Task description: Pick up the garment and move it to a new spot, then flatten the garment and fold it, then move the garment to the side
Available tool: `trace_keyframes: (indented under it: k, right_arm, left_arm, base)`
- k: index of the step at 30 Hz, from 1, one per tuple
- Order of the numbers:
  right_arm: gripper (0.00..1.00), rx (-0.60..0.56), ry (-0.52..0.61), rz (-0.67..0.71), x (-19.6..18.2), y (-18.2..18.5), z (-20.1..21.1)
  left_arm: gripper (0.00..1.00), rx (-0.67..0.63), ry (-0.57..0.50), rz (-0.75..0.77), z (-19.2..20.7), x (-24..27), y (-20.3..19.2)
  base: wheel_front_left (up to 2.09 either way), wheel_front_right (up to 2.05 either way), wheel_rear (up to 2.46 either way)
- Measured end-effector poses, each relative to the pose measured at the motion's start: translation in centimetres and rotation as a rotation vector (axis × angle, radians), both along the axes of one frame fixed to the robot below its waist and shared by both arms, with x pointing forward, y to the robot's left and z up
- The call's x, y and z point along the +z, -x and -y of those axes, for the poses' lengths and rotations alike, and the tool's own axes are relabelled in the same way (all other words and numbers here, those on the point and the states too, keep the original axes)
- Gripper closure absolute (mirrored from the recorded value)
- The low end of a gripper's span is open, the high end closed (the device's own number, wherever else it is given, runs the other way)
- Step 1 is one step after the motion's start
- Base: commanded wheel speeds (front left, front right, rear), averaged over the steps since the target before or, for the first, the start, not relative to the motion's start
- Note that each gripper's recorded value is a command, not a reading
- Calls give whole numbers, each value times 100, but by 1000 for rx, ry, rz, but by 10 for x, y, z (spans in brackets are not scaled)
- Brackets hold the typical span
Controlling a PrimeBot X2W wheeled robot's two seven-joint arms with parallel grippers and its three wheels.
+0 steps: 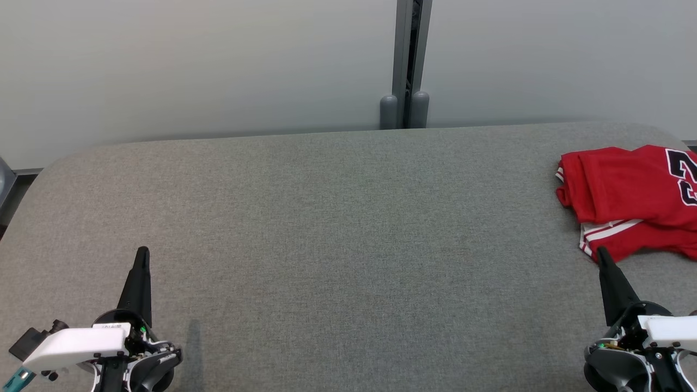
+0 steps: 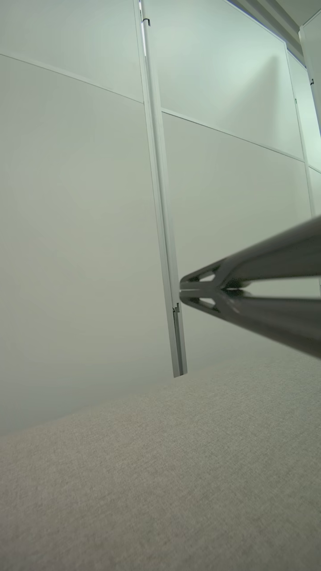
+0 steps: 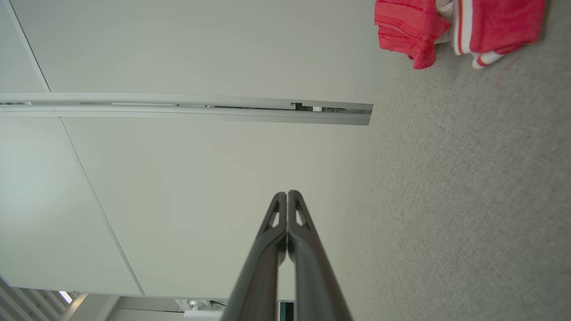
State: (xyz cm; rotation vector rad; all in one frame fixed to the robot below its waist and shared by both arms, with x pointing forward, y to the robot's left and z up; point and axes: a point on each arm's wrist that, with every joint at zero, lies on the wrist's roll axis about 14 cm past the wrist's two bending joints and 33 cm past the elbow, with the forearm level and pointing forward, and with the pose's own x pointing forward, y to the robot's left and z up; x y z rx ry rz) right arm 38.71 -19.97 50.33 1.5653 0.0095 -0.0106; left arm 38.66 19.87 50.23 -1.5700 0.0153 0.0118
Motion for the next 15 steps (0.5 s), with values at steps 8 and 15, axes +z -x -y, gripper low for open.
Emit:
trace_keyframes:
  k: [8,15]
  right_arm:
    - [100,1,-11,6,2,-1,0]
    - [100,1,-11,7,2,-1,0]
  left_arm:
    - [100,1,7,6,0,2,-1]
    - [100,1,7,7,0,2,-1]
  base:
    - [0,0,0]
    - [0,0,0]
